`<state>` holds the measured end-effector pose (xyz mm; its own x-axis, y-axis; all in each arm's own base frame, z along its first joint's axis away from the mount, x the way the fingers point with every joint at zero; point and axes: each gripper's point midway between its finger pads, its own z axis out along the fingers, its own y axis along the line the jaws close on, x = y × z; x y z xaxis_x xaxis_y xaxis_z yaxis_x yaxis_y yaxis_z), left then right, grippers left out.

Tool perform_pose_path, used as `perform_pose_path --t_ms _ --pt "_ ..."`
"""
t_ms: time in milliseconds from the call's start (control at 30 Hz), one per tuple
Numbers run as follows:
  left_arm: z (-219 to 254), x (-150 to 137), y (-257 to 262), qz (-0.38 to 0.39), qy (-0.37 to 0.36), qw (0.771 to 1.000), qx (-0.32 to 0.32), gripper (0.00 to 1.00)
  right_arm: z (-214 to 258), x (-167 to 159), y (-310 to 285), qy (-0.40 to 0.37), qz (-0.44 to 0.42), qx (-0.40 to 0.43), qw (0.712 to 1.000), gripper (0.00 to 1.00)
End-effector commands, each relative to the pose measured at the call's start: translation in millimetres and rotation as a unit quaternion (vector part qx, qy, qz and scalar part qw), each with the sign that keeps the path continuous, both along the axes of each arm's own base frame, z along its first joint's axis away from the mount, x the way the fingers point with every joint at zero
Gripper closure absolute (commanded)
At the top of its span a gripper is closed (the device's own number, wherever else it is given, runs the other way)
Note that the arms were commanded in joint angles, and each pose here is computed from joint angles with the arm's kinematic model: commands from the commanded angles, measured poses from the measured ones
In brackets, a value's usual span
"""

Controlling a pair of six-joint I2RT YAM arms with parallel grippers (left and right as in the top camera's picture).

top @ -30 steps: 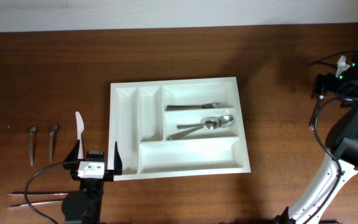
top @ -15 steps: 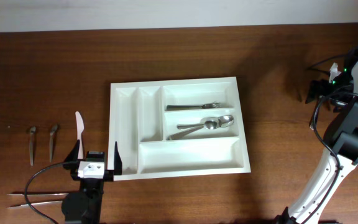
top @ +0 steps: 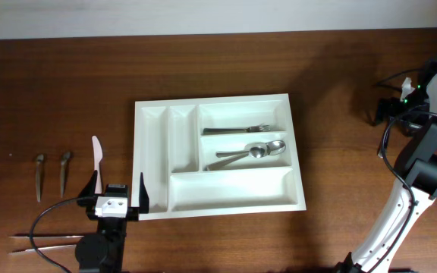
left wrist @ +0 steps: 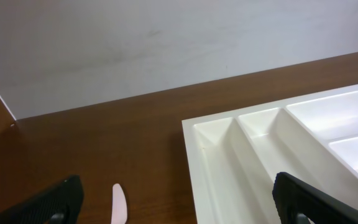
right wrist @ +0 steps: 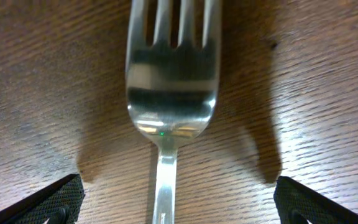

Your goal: Pack container

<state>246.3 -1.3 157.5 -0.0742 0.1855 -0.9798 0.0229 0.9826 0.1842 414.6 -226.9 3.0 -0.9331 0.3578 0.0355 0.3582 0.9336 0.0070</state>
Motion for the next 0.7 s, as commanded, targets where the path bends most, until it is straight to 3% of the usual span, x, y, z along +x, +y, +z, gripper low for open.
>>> perform_pose_path --t_ms 0,667 --pt "-0.5 -0.4 -0.7 -0.003 0.0 1.0 -0.003 0.01 -10.1 -0.7 -2.3 0.009 0.005 -0.007 1.0 0.01" --pt "-0.6 -0.4 -0.7 -0.003 0.0 1.0 -0.003 0.01 -20.4 2.2 4.1 0.003 0.003 0.012 1.0 0.01"
